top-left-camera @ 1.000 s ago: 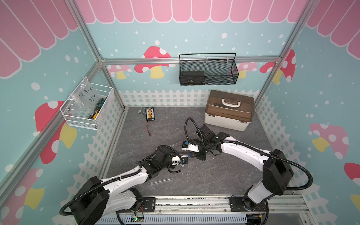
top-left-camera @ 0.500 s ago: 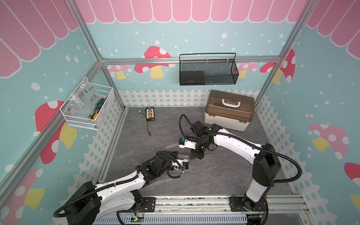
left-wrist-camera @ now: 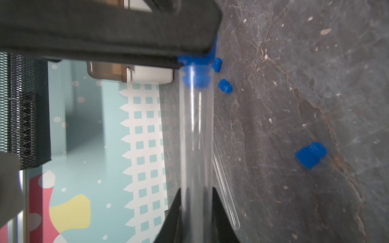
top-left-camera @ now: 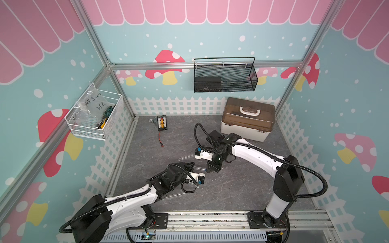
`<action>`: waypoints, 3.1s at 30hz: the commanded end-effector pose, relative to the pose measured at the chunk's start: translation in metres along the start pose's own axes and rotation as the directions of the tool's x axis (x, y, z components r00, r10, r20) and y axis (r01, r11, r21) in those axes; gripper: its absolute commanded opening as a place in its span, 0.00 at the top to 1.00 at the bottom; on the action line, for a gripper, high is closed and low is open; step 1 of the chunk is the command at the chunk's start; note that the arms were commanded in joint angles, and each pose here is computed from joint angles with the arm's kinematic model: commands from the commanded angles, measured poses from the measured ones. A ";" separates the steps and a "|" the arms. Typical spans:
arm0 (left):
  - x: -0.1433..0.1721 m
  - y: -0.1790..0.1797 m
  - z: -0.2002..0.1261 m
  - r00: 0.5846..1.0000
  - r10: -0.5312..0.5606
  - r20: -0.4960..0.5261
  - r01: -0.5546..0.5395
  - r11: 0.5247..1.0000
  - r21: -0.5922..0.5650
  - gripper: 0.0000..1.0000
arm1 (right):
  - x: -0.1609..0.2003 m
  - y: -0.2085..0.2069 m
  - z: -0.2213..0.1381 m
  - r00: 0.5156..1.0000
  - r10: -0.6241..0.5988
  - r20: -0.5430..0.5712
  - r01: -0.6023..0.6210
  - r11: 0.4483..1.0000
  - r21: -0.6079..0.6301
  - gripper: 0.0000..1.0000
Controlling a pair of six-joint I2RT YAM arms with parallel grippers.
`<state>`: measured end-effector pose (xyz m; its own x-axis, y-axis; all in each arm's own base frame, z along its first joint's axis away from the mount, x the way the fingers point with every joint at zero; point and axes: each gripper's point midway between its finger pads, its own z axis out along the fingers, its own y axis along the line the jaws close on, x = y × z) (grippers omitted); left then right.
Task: Insert stoppers into test tubes
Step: Insert the stopper into the test tube.
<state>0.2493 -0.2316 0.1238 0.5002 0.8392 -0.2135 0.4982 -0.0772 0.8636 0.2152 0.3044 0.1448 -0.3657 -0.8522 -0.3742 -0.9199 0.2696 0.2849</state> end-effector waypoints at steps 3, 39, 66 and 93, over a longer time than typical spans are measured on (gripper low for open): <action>-0.090 -0.026 -0.021 0.895 -0.061 0.442 -0.015 0.986 0.166 1.00 | -0.108 -0.019 -0.047 0.876 -0.261 0.406 0.176 0.956 0.234 0.95; -0.128 0.008 -0.043 0.721 -0.302 0.624 0.184 0.951 0.247 1.00 | -0.133 -0.008 -0.024 0.806 -0.449 0.387 0.332 0.883 0.332 0.95; -0.118 0.009 -0.037 0.833 -0.027 0.553 0.046 0.999 -0.019 1.00 | -0.130 -0.006 -0.032 0.796 -0.402 0.452 0.270 0.905 0.329 0.82; -0.104 0.038 -0.009 0.314 -0.941 0.126 0.741 0.326 0.587 1.00 | 0.035 -0.070 -0.149 0.540 0.517 0.664 -0.768 0.625 0.139 0.57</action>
<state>0.2257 -0.3111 0.1966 0.0346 0.2823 -0.9587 0.9374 0.3235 0.1291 0.3013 0.1909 0.2622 -0.6681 -0.1134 -0.7354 -0.4123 0.8792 0.2390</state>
